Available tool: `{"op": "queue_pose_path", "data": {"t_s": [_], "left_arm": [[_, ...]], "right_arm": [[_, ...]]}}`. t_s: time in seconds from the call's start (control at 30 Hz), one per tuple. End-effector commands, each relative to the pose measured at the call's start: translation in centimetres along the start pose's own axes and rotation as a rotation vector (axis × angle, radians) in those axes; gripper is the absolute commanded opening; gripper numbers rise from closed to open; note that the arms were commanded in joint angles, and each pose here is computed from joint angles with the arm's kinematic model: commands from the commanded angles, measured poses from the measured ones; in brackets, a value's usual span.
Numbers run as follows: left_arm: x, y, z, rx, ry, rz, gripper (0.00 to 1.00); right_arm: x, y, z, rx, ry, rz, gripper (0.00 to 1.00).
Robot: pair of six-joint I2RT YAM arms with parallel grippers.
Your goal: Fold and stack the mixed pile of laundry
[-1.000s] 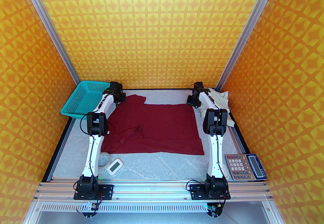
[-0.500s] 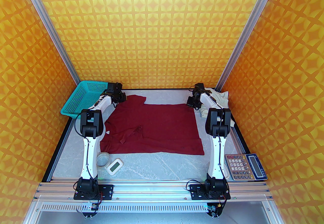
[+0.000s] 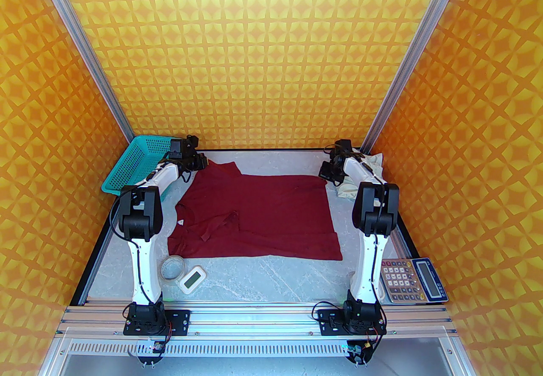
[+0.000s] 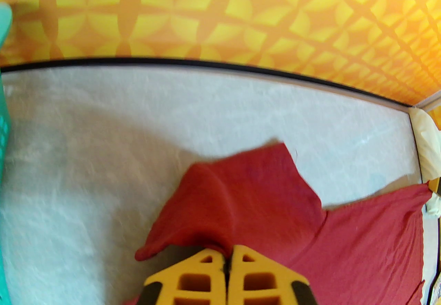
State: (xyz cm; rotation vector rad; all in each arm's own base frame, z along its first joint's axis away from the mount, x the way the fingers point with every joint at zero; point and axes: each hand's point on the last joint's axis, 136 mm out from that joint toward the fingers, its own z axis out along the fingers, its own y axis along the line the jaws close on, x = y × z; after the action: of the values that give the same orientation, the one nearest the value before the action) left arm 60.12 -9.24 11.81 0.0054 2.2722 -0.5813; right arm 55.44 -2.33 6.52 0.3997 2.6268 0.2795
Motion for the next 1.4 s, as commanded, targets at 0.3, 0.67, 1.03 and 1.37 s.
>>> {"op": "queue_pose_path", "data": {"t_s": [0.3, 0.67, 1.03, 1.37], "left_arm": [[0.2, -2.2, -6.6, 0.048, -0.095, 0.039, 0.00], [6.7, -2.9, -11.8, 0.047, -0.087, -0.014, 0.00], [14.0, -1.4, -14.2, -0.019, -0.050, -0.129, 0.43], [10.1, -4.3, -11.6, -0.018, 0.059, -0.087, 0.55]], "right_arm": [[0.6, 0.4, -4.3, -0.059, -0.051, 0.014, 0.00], [5.5, -0.1, -6.4, -0.126, -0.066, 0.087, 0.00], [10.9, -0.4, -5.7, -0.214, -0.105, 0.244, 0.39], [11.6, -1.6, -7.1, -0.080, -0.029, 0.252, 0.43]]}}
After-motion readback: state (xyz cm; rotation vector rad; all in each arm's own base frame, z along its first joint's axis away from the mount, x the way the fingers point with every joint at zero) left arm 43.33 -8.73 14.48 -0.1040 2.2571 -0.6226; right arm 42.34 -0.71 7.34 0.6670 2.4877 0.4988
